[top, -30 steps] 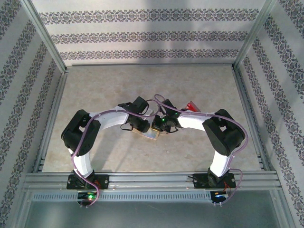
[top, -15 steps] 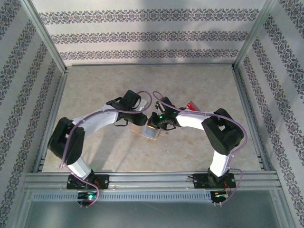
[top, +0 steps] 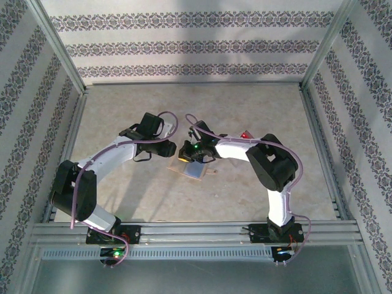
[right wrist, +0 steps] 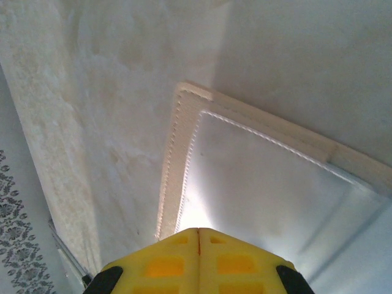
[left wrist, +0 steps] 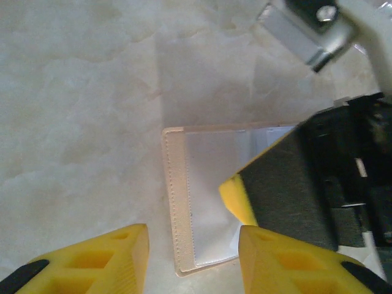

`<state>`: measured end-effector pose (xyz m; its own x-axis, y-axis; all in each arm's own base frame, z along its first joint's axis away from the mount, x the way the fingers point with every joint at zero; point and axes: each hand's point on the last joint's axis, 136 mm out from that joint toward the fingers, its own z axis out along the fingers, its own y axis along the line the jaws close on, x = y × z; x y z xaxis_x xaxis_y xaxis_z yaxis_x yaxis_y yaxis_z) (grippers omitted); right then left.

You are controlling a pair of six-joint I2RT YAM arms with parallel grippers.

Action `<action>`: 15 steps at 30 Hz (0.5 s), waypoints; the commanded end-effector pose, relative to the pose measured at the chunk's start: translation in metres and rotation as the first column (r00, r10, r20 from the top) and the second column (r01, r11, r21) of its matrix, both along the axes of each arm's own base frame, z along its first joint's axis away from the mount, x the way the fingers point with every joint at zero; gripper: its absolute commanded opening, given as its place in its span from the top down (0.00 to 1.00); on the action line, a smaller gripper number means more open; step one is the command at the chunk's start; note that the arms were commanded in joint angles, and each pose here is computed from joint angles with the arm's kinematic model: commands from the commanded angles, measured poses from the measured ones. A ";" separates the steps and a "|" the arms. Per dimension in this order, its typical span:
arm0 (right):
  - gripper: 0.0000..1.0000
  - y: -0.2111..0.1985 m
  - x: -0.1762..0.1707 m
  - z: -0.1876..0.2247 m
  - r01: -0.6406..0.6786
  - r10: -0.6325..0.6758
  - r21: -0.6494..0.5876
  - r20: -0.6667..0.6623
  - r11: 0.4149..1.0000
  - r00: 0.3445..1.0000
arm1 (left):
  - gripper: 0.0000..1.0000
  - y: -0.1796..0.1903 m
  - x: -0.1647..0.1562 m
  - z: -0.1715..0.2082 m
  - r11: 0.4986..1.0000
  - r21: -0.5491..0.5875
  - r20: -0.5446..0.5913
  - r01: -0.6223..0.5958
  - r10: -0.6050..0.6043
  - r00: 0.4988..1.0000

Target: Put the credit cards into the card holder

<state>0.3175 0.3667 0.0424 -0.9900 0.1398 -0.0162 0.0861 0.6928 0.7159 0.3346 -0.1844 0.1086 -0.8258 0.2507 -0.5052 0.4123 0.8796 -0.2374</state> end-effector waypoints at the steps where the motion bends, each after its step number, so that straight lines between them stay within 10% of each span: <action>1: 1.00 0.009 -0.003 -0.011 -0.029 0.028 -0.020 -0.025 0.999 0.999 | 0.60 -0.002 -0.003 0.001 0.999 -0.020 0.010 0.029 -0.028 1.000; 15: 0.97 -0.009 0.009 0.036 -0.005 0.006 -0.007 0.070 1.000 0.998 | 0.88 -0.013 0.001 -0.025 0.999 -0.016 -0.080 0.035 -0.036 0.996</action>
<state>0.3175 0.3675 0.0498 -0.9914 0.1299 -0.0185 0.0791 0.7043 0.7055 0.3299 -0.1900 0.0823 -0.8557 0.2748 -0.4385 0.4166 0.8685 -0.2687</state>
